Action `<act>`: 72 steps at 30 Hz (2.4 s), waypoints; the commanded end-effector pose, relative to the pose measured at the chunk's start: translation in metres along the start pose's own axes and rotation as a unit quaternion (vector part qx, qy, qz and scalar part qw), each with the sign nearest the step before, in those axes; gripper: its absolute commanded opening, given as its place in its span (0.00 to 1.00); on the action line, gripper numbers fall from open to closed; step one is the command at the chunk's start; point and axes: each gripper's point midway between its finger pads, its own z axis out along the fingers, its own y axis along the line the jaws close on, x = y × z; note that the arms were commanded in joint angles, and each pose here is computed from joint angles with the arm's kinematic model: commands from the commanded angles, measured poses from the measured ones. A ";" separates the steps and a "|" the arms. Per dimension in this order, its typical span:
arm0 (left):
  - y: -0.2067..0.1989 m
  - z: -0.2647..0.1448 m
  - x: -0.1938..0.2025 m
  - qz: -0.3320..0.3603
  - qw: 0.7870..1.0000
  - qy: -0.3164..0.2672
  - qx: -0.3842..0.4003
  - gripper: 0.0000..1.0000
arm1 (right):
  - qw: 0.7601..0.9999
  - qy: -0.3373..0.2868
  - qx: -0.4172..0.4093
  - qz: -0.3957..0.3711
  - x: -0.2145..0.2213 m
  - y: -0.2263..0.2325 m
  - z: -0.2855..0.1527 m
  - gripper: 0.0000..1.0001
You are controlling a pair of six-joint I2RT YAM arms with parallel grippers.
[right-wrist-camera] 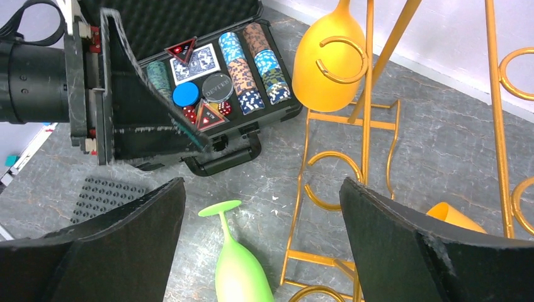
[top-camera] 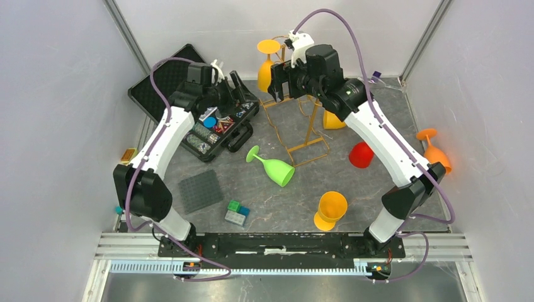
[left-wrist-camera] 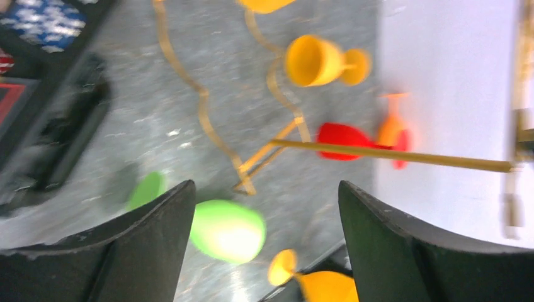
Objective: Place the wine glass upside down on the wine glass rack
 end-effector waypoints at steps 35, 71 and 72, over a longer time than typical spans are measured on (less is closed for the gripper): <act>-0.163 0.073 -0.036 -0.119 0.968 0.037 0.217 0.33 | 0.993 0.009 0.039 0.115 0.024 -0.125 -0.035 0.52; -0.148 0.046 -0.088 -0.050 0.970 0.007 0.239 0.61 | 0.989 -0.032 0.044 0.138 0.005 -0.123 -0.052 0.68; -0.149 0.040 -0.088 -0.047 0.970 0.000 0.240 0.63 | 0.989 -0.036 0.045 0.136 0.002 -0.124 -0.054 0.72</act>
